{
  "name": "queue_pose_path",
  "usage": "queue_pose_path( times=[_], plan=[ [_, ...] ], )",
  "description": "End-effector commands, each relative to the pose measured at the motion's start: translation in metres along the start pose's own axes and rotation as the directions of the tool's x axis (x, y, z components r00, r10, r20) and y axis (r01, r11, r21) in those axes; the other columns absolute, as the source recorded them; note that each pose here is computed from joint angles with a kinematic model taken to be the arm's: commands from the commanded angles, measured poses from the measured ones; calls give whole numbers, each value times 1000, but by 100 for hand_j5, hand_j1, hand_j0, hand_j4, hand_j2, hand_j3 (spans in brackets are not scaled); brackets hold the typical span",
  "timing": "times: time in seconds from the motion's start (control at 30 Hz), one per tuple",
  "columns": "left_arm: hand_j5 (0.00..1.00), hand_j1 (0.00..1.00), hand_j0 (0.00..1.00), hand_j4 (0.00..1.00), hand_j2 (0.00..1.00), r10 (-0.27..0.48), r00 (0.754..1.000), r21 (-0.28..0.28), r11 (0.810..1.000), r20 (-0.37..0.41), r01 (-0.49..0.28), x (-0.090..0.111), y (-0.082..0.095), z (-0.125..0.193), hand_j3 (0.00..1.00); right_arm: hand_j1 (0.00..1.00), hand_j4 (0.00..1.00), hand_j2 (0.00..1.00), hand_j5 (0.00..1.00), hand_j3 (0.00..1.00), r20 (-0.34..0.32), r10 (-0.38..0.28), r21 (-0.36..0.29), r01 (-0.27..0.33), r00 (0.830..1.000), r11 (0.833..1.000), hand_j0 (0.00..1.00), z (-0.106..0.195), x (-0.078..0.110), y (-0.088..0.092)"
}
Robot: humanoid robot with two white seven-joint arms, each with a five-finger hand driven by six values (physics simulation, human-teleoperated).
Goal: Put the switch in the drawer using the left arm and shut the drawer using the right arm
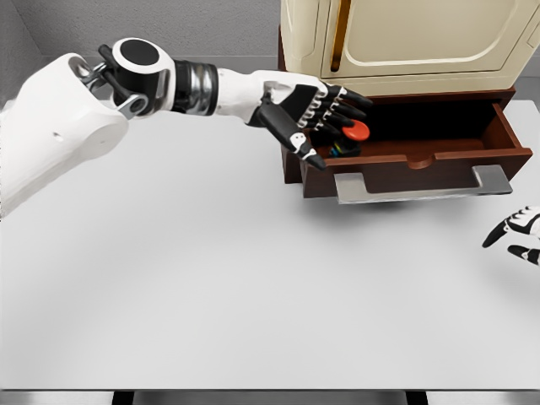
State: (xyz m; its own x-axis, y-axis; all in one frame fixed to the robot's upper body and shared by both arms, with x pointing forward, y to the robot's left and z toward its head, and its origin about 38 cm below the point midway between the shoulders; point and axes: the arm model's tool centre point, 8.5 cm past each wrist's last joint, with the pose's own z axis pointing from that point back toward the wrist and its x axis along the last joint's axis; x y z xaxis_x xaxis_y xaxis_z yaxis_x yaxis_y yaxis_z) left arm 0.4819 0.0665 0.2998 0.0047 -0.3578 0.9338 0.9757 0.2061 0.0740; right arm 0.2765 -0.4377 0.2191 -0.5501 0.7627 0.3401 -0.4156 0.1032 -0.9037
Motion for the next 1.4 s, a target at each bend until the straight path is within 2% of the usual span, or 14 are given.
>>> queue_pose_path(
  times=[0.0, 0.23, 0.6, 0.7, 0.77, 0.87, 0.93, 1.03, 1.07, 1.1, 1.2, 1.23, 1.33, 1.37],
  plan=[
    [100, 100, 100, 100, 100, -19, 1000, -7, 1000, -21, 19, -2, -3, -9, 100, 54, 54, 54, 54, 54, 3, -7, -3, 7, 1000, 1000, 54, 0, 0, 0],
    [100, 100, 100, 100, 100, -62, 998, -56, 996, 5, 62, 14, -19, -36, 100, 55, 55, 55, 55, 55, 6, -9, -1, 9, 1000, 1000, 55, -1, 1, 0],
    [100, 100, 100, 100, 100, -80, 989, -35, 996, 123, 85, 63, -9, -10, 100, 52, 52, 52, 52, 52, 24, 1, -18, -1, 1000, 1000, 52, -2, 2, -13],
    [100, 100, 100, 100, 100, -153, 975, -91, 981, 164, 169, 76, -41, 34, 100, 52, 52, 52, 52, 52, 29, 4, -21, -3, 1000, 1000, 52, -2, 2, -18],
    [100, 100, 100, 100, 100, -197, 964, -98, 971, 179, 217, 72, -58, 66, 100, 53, 53, 53, 53, 53, 33, 5, -25, -4, 999, 1000, 53, -2, 3, -19],
    [100, 100, 100, 100, 100, -208, 953, -31, 975, 222, 220, 54, -53, 112, 100, 57, 57, 57, 57, 57, 57, -1, -12, 1, 998, 1000, 57, -12, 5, -16],
    [100, 100, 100, 100, 100, -200, 968, 75, 979, 154, 191, 34, -36, 156, 100, 56, 56, 56, 56, 56, 93, -1, -1, 1, 996, 1000, 56, -26, 10, -14],
    [100, 100, 100, 100, 100, -206, 973, 155, 970, 100, 189, 13, -29, 190, 100, 55, 55, 55, 55, 55, 102, -4, 5, 4, 995, 1000, 55, -29, 11, -12],
    [100, 100, 100, 100, 100, -308, 950, 213, 933, 49, 292, 8, -26, 208, 100, 55, 55, 55, 55, 55, 102, 1, 12, -3, 995, 1000, 55, -29, 11, -14],
    [100, 100, 100, 100, 100, -371, 928, 228, 902, -24, 367, -3, -23, 209, 100, 55, 55, 55, 55, 55, 102, 2, 12, -3, 995, 1000, 55, -29, 11, -14],
    [100, 100, 100, 100, 100, -403, 908, 263, 869, -119, 420, -13, -17, 227, 100, 56, 56, 56, 56, 56, 102, 8, 7, -9, 995, 1000, 56, -29, 11, -18],
    [100, 100, 100, 100, 100, -430, 884, 273, 842, -183, 466, -17, -12, 231, 100, 56, 56, 56, 56, 56, 102, 15, 1, -15, 995, 1000, 56, -29, 10, -21],
    [100, 100, 100, 100, 100, -501, 746, 290, 707, -438, 645, -31, 18, 255, 100, 56, 56, 56, 56, 56, 141, 39, 21, -43, 989, 999, 56, -45, 15, -28],
    [100, 100, 100, 100, 100, -565, 641, 234, 627, -520, 743, -32, 20, 256, 100, 56, 56, 56, 56, 56, 149, 36, 29, -41, 988, 999, 56, -48, 16, -26]
  ],
)
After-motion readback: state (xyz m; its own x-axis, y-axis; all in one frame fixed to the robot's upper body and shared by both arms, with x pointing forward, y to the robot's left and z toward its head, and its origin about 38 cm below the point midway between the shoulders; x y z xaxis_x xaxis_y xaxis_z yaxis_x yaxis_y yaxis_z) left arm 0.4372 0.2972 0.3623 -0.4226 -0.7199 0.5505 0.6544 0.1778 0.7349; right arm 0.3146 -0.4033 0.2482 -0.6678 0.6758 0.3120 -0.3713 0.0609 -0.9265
